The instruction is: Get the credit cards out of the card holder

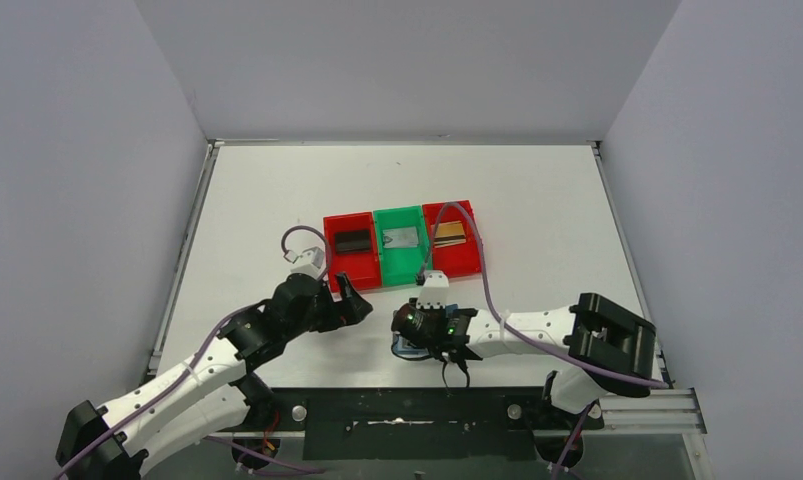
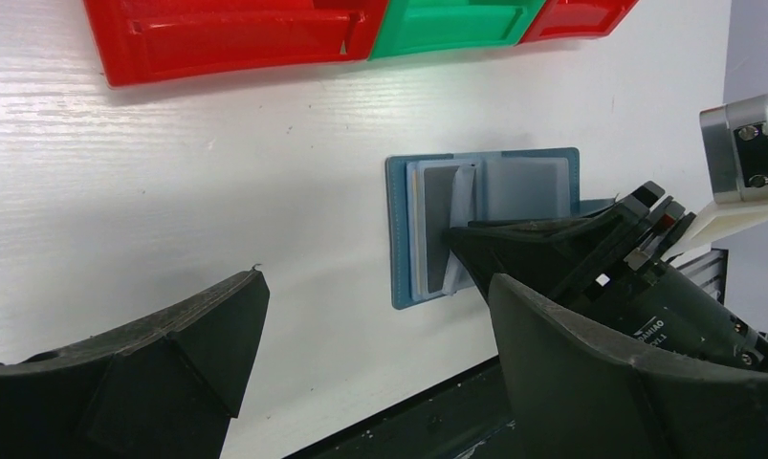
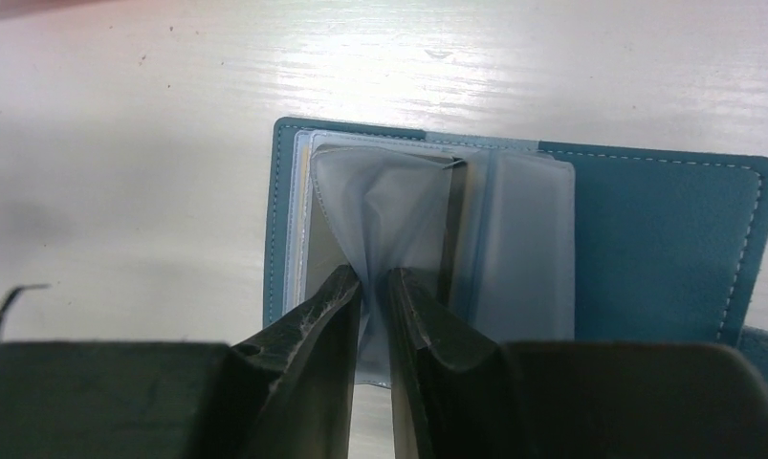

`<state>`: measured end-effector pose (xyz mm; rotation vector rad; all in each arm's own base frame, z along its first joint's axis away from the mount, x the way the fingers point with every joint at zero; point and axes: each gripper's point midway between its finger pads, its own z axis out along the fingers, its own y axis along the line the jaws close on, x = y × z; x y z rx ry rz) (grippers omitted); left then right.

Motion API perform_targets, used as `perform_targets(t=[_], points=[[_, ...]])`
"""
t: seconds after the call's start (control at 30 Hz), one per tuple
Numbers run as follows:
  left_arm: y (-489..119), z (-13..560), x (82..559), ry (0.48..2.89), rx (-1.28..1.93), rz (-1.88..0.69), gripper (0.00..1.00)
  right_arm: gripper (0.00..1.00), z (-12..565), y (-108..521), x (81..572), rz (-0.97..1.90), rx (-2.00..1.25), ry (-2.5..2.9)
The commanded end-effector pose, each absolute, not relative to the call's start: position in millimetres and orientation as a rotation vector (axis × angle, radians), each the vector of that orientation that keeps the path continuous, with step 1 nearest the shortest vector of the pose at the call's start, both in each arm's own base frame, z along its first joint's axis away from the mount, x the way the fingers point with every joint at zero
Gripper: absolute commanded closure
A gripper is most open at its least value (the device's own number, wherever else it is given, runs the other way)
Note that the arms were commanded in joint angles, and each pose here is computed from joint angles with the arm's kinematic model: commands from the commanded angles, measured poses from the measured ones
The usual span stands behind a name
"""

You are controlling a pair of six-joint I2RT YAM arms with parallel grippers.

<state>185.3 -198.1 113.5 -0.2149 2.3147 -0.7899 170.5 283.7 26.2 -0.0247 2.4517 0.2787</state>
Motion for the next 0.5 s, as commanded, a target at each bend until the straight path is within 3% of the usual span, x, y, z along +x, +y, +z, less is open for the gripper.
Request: perform_targets(t=[0.0, 0.47], points=[[-217.8, 129.2, 190.0, 2.262, -0.156, -0.883, 0.13, 0.83, 45.6, 291.3, 178.1, 0.409, 0.044, 2.393], [-277.1, 129.9, 176.9, 2.242, 0.006, -1.058, 0.14, 0.82, 59.5, 271.0, 183.4, 0.853, 0.293, 2.262]])
